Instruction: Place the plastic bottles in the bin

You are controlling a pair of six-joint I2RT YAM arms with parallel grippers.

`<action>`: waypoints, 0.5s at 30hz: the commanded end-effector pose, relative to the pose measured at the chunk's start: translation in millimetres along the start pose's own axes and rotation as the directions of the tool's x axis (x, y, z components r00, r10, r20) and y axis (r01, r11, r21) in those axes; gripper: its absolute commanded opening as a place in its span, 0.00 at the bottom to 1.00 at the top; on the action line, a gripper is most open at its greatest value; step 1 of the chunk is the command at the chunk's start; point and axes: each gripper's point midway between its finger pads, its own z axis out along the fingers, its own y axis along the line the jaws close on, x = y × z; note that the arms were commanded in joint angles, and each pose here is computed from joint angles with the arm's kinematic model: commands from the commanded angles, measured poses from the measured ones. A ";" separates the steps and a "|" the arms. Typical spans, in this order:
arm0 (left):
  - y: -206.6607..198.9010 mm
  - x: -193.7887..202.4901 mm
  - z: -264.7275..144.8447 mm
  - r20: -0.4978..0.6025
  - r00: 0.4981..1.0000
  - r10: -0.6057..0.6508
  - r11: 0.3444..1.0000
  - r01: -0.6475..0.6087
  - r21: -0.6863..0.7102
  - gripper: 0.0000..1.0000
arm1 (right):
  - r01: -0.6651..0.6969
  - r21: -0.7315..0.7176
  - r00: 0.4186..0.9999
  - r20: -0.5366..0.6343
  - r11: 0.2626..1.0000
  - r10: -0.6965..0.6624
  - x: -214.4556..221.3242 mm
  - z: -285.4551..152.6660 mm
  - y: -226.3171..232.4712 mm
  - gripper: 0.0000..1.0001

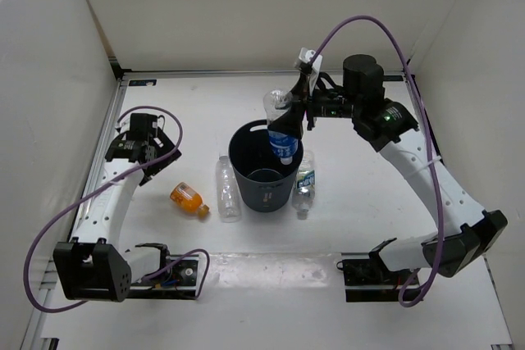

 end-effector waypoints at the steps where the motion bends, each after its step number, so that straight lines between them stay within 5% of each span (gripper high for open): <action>1: -3.1 -5.6 -0.6 0.003 1.000 -0.027 0.999 0.027 0.024 1.00 | 0.055 0.034 0.997 0.048 0.998 -0.057 -14.9 -7.8 0.5 0.74; 4: -3.7 -3.7 4.1 -0.028 0.999 -0.039 0.999 0.040 0.019 1.00 | 0.048 0.077 0.997 0.063 0.996 -0.053 -20.1 -17.8 -5.3 0.85; 10: -8.3 -0.8 9.8 -0.062 0.996 -0.069 0.997 0.071 0.026 1.00 | -0.092 0.276 0.980 0.194 0.957 0.039 -50.5 -56.8 -40.4 0.87; 15: -7.8 3.1 12.0 -0.081 0.994 -0.073 0.997 0.074 0.016 1.00 | -0.408 0.515 0.906 0.334 0.754 0.262 -22.7 -124.4 -123.4 0.90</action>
